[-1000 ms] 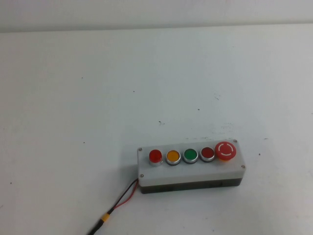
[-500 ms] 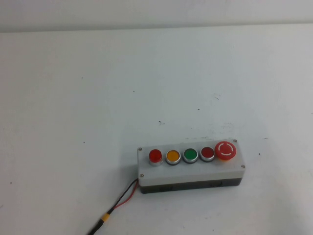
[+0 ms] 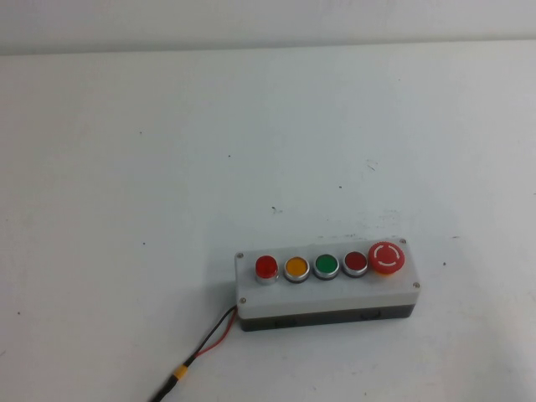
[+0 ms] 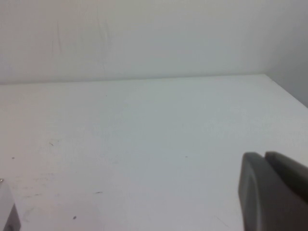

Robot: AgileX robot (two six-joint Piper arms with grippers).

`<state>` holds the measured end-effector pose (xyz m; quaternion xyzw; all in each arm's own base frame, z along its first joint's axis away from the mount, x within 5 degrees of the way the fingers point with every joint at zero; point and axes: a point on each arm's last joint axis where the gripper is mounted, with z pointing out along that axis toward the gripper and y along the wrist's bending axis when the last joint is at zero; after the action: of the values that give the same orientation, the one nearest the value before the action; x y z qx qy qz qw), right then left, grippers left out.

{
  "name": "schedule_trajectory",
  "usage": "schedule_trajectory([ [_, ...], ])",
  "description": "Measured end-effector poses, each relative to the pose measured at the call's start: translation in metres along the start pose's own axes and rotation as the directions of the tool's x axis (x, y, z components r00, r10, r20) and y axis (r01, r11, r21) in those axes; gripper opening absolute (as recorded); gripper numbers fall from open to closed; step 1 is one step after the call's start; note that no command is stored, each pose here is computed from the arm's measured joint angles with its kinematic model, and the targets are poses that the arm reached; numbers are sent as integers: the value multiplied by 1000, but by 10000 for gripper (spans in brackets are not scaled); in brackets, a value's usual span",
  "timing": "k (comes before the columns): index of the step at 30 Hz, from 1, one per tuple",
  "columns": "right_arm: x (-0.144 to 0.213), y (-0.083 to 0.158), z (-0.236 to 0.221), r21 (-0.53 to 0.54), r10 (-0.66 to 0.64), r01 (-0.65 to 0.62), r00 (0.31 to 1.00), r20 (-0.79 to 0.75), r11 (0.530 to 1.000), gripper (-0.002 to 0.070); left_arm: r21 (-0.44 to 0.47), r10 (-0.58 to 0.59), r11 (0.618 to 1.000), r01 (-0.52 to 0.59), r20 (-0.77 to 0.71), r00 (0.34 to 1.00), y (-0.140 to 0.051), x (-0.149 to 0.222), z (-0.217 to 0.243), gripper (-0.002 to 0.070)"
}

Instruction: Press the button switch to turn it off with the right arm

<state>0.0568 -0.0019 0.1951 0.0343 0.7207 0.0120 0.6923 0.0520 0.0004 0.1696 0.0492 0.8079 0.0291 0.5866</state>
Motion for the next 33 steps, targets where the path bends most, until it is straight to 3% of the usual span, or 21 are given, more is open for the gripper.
schedule_trajectory([
  [9, 1, 1, 0, -6, 25, -25, 1000, -8, 1000, -16, 0, 0, 1000, 0, 0, 1000, 0, 0, 0, -2],
  [25, 20, 4, -2, -51, -46, 36, 976, -213, 998, -16, 0, 0, 1000, 0, 0, 1000, 0, 0, 0, -2],
  [33, 20, 4, -2, -53, -47, 36, 974, -221, 998, -16, 0, 0, 1000, 0, 0, 1000, 0, 0, 0, -2],
])
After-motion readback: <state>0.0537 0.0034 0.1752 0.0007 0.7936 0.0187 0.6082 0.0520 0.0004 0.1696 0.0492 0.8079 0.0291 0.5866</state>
